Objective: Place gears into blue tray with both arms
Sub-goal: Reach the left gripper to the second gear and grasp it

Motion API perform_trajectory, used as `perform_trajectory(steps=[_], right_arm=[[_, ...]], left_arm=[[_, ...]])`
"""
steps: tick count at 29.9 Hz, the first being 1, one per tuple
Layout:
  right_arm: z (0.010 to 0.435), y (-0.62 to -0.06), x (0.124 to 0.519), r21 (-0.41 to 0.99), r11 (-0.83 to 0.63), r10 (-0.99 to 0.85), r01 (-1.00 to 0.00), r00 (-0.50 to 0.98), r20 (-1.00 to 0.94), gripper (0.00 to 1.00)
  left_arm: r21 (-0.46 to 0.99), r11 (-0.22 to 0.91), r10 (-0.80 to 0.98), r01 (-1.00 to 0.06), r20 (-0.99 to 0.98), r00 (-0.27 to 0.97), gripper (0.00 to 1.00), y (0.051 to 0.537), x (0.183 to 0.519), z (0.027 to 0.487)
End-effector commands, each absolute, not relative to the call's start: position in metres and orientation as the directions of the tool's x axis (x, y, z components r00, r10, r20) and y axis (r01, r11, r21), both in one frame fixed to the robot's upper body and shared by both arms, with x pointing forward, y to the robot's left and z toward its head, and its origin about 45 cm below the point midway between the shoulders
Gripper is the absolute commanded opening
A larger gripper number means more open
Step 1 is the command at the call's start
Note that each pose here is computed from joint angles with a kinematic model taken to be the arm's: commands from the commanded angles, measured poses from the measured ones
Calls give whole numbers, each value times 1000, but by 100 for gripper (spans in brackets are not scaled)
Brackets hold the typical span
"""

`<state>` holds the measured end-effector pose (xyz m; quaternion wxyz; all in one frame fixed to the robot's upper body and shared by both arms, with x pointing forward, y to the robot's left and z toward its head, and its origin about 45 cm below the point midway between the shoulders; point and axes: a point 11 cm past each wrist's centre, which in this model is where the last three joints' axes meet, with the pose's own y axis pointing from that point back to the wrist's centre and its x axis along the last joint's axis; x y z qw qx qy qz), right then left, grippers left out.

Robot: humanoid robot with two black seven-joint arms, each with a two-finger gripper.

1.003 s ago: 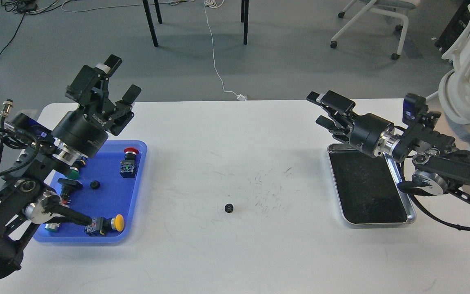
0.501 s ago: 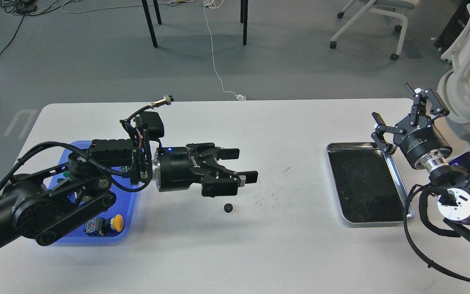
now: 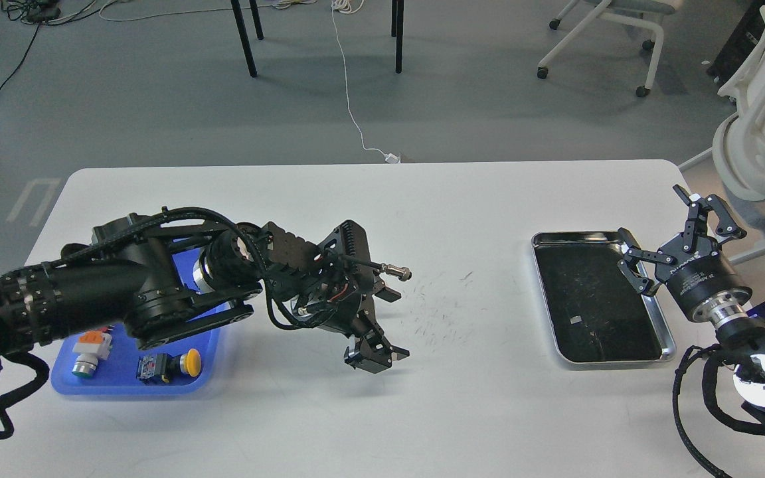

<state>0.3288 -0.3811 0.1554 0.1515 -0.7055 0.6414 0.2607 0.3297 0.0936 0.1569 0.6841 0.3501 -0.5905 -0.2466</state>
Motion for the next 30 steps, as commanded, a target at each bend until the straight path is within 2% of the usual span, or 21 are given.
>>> perform_trajectory(steps=[1,9,13,25,27,29,30], right_arm=[[155,-381,329,121,-132,-826,-984,42,-562,97],[154,-383,328,126,-127,-830,-984,36,-557,97],[154,-381,328,126,-130,-829,-984,38,-559,97],[154,-381,329,124,-131,-829,-984,40,-559,97],[154,-381,329,124,-131,-829,-984,40,-558,97],[154,-381,329,124,-131,-829,-984,40,-558,97],[154,-381,329,124,-131,-829,-984,40,-558,97]], left_arm=[[787,611,-762,-81,613,207,78,101,331,147],[802,594,-769,-67,590,245,56,110,325,130],[804,591,-770,-65,587,250,52,111,324,128],[816,571,-772,-87,570,282,50,124,330,121],[817,570,-772,-84,568,286,40,125,328,120],[816,572,-771,-82,569,285,23,124,327,119],[816,572,-771,-83,570,283,21,123,328,119]])
